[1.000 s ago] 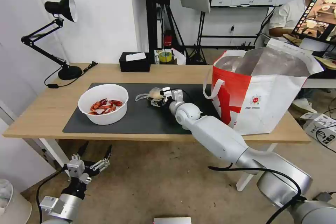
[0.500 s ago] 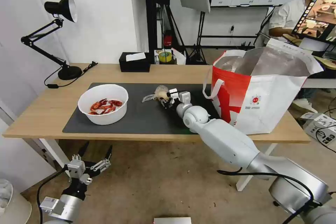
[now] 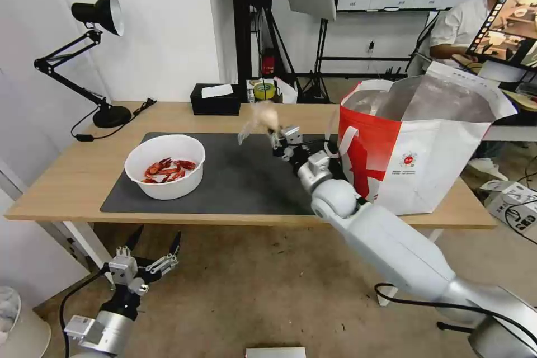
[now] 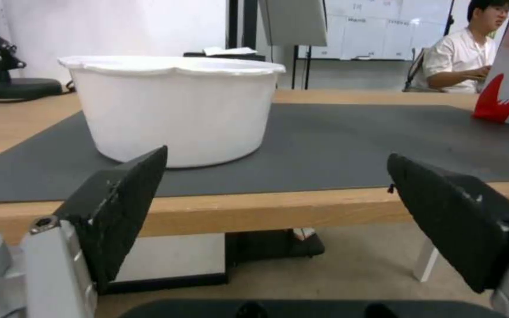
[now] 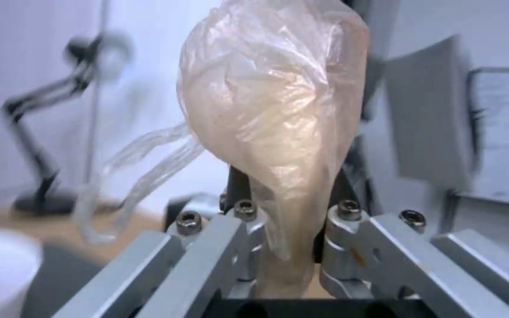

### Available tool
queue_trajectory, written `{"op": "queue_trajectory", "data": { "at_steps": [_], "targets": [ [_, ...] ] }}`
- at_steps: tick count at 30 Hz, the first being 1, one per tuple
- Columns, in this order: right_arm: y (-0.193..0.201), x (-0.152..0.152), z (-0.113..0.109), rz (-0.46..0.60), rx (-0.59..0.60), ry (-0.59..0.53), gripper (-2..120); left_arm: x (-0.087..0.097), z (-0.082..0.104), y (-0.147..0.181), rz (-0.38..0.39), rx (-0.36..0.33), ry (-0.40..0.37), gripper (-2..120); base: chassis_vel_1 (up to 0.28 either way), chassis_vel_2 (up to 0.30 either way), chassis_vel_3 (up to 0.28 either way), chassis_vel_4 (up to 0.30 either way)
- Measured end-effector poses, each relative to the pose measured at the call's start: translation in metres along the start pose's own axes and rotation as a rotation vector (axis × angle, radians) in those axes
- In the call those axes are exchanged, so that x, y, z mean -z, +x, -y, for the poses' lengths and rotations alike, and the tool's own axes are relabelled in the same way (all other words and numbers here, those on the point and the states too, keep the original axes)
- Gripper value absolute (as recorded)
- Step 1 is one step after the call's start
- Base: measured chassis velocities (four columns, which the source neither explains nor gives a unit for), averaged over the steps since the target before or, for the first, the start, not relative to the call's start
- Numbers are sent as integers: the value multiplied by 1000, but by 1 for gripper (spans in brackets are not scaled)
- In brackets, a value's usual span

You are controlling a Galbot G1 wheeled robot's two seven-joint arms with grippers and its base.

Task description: Pick up the trash from the table and place it into the takeout bag.

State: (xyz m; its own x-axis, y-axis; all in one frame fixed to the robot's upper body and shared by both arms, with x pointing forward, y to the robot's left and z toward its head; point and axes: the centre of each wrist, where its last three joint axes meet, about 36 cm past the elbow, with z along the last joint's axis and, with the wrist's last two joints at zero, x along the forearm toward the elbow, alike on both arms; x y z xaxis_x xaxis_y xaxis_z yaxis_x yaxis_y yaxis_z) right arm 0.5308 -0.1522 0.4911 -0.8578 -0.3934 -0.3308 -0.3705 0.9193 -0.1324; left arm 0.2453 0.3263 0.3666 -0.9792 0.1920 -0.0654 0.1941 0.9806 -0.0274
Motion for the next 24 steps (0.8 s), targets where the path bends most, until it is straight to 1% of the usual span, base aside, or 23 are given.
{"op": "queue_trajectory", "data": {
  "at_steps": [1,3,4,5,7,8,9,11,12,14,16,18,19,21,22,23,24],
  "targets": [
    [0,0,0,0,0,0,7,0,0,0,0,0,0,100,0,0,0,0],
    [2,27,9,39,-84,-7,7,-1,1,0,-3,-1,1,100,0,0,0,0],
    [3,46,17,60,-145,-3,7,-2,2,0,-5,-2,2,100,0,0,0,0],
    [3,46,17,60,-145,-3,7,-2,2,0,-5,-2,2,100,0,0,0,0],
    [7,72,31,44,-271,22,7,-4,4,1,-7,-3,4,100,0,0,0,0],
    [7,72,31,44,-271,22,7,-4,4,1,-7,-3,4,100,0,0,0,0],
    [10,81,35,20,-327,31,7,-4,5,1,-8,-3,4,100,0,0,0,0],
    [14,94,42,-68,-473,42,7,-5,6,1,-9,-4,4,100,0,0,0,0],
    [14,94,42,-68,-473,42,7,-5,6,1,-9,-4,4,100,0,0,0,0],
    [16,99,47,-140,-561,35,7,-5,7,2,-10,-3,4,100,0,0,0,0],
    [17,100,49,-153,-579,33,7,-5,7,3,-11,-3,4,100,0,0,0,0],
    [17,103,52,-198,-606,-6,7,-5,9,4,-11,-3,3,100,0,0,0,0],
    [17,103,52,-198,-606,-6,7,-5,9,4,-11,-3,3,100,0,0,0,0],
    [16,106,52,-230,-606,-49,7,-5,10,4,-12,-2,4,100,0,0,0,0],
    [16,107,52,-246,-605,-71,10,-5,10,5,-12,-1,4,100,0,0,0,0],
    [16,107,52,-246,-605,-71,10,-5,10,5,-12,-1,4,100,0,0,0,0],
    [17,108,52,-253,-603,-83,13,-4,10,5,-13,0,3,100,0,0,0,0]
  ]
}}
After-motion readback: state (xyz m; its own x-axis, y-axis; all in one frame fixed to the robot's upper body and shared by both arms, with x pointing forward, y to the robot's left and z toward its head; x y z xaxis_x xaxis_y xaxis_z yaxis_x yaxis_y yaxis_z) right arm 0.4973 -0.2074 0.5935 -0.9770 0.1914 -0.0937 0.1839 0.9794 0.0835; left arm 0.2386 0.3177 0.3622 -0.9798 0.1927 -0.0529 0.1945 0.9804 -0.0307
